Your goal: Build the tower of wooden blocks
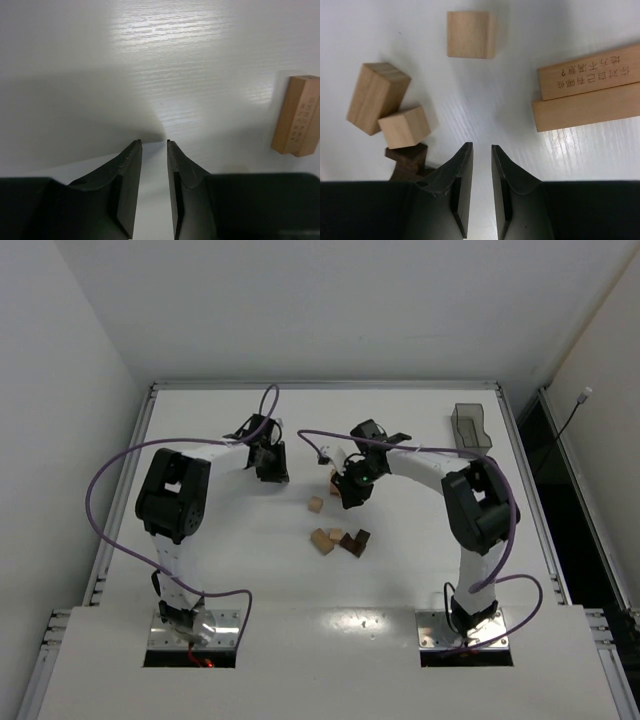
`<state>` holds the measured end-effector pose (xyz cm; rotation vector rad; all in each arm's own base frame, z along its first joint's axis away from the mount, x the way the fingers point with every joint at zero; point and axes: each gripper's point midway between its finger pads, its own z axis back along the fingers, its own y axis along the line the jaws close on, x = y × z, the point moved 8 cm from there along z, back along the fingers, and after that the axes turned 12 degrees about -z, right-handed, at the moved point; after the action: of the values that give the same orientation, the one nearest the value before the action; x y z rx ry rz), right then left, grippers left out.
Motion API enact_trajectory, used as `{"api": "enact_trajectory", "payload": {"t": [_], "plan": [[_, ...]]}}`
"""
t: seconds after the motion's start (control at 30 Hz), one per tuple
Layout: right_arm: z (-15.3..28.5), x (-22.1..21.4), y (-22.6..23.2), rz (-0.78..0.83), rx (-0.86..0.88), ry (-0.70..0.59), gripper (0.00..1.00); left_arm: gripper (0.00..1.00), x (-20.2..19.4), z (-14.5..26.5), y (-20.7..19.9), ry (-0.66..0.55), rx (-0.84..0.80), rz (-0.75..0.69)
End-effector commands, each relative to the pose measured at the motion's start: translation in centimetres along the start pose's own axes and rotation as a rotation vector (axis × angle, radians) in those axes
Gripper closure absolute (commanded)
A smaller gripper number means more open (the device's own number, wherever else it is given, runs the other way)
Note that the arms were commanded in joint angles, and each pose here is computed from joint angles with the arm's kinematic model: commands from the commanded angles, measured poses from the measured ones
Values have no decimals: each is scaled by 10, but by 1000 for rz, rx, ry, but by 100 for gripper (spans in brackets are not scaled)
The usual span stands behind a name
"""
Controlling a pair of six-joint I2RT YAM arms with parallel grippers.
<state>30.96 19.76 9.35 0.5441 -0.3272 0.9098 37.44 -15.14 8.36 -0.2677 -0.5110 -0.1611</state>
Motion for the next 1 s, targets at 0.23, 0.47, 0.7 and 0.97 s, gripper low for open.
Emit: {"api": "enact_trajectory", "payload": {"t": [0.23, 0.47, 0.7, 0.97], "plan": [[-17, 5, -14, 41, 23, 112, 80, 74, -3, -1, 10, 32, -49, 22], [-22, 7, -14, 52, 32, 125, 78, 74, -1, -5, 14, 32, -54, 39], [-29, 6, -13, 47, 46, 151, 73, 74, -4, -8, 13, 42, -62, 41], [-31, 14, -19, 44, 22, 152, 66, 72, 0, -7, 12, 35, -72, 40]]}}
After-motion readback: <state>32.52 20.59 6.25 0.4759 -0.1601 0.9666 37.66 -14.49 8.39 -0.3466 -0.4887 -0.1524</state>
